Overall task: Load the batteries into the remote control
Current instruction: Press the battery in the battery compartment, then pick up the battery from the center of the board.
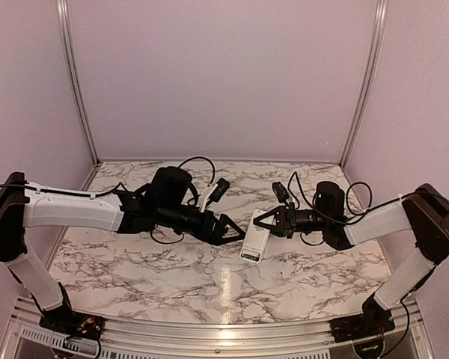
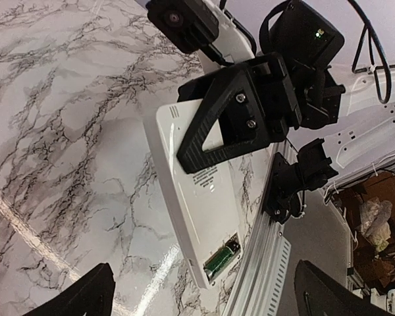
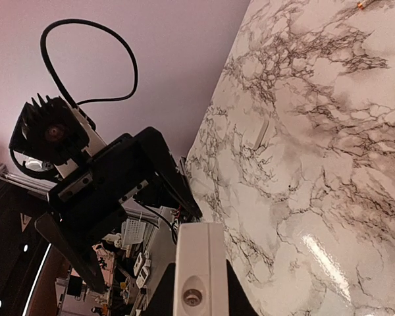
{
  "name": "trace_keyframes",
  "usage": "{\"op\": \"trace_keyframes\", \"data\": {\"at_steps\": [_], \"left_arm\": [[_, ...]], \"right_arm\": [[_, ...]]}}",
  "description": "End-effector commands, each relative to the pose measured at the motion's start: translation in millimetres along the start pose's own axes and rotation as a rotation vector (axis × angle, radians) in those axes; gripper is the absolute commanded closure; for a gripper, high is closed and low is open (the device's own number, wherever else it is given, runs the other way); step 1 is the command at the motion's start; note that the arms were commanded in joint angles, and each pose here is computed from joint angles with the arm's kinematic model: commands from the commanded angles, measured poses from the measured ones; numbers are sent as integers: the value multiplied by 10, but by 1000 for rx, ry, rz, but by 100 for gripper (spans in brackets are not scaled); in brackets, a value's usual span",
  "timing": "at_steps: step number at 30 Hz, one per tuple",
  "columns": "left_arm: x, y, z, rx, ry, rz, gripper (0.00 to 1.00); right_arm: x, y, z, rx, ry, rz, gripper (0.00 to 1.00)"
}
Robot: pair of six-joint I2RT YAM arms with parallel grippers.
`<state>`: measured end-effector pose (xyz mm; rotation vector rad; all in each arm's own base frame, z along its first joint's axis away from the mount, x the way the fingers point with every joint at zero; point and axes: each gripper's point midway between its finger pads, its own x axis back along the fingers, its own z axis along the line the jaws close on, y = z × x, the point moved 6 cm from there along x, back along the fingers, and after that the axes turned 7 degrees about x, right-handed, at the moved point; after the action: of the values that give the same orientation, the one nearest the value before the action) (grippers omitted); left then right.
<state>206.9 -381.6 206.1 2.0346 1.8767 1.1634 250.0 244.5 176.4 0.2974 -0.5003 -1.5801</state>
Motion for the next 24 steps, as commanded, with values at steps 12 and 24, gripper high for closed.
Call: {"op": "trace_keyframes", "data": {"at_steps": [12, 24], "left_arm": [[576, 1112, 908, -144, 593, -220, 1], [232, 1661, 1897, -177, 770, -16, 28]], "right_arm": [[363, 95, 8, 97, -83, -81, 100], [459, 76, -30, 109, -93, -85, 100]]}}
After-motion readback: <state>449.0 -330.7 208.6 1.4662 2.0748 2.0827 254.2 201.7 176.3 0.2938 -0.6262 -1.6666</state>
